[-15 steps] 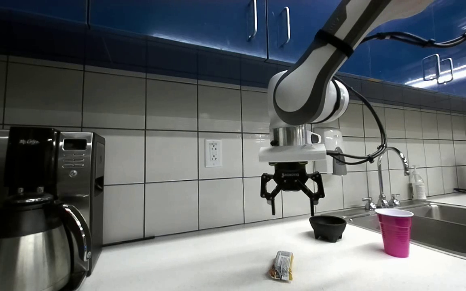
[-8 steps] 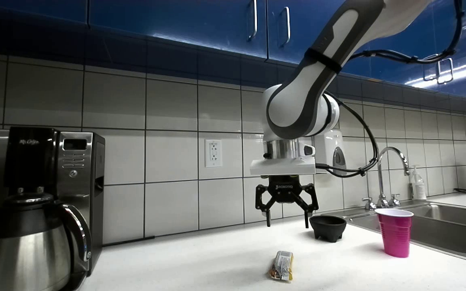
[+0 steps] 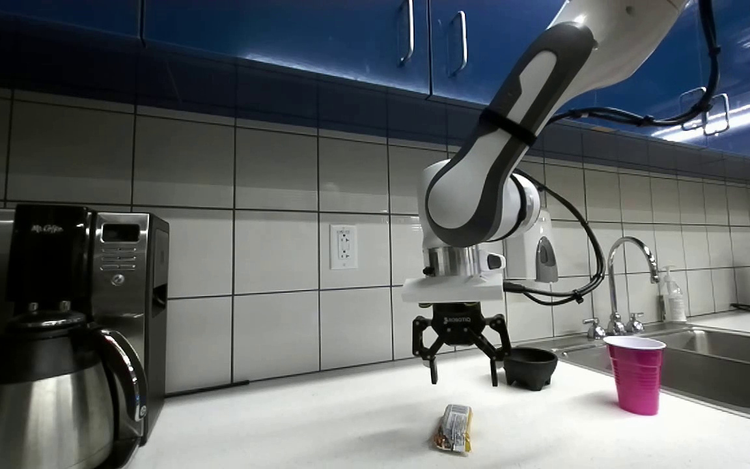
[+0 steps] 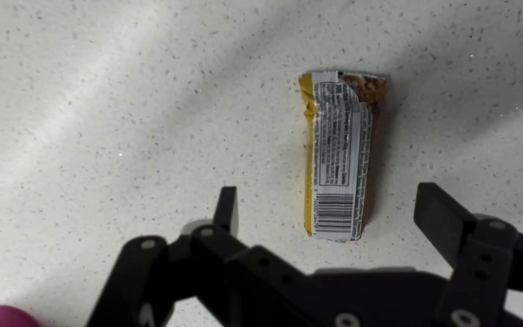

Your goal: Lift the snack pack from the kitchen cabinet and put it in the black bowl

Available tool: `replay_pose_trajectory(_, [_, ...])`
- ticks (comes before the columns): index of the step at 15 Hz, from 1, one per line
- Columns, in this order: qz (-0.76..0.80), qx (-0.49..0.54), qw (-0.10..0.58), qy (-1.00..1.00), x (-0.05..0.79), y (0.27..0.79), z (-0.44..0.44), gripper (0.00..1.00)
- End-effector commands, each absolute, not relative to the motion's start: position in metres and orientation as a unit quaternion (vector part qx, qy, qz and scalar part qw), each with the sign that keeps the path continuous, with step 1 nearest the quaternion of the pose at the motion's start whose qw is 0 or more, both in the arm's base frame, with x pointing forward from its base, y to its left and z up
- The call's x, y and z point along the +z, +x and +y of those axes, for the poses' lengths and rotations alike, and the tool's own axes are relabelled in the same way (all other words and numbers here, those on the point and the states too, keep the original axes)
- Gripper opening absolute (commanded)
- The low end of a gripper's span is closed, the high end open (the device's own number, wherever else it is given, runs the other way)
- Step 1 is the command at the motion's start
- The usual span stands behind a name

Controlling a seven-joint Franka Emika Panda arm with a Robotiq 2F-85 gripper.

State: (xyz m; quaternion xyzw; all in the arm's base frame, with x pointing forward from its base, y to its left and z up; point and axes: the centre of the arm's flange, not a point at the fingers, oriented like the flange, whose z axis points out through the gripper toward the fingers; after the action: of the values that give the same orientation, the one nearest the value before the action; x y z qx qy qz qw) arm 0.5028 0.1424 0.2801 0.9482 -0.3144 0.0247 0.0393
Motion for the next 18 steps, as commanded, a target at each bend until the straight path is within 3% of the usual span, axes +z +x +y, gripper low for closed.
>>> replay_pose_trajectory(1, [-0.321, 0.028, 0.042, 0.946, 0.269, 0.518, 0.146, 1.0])
replay_pose_trajectory(18, [-0.32, -0.002, 0.057, 0.946, 0.22, 0.535, 0.148, 1.0])
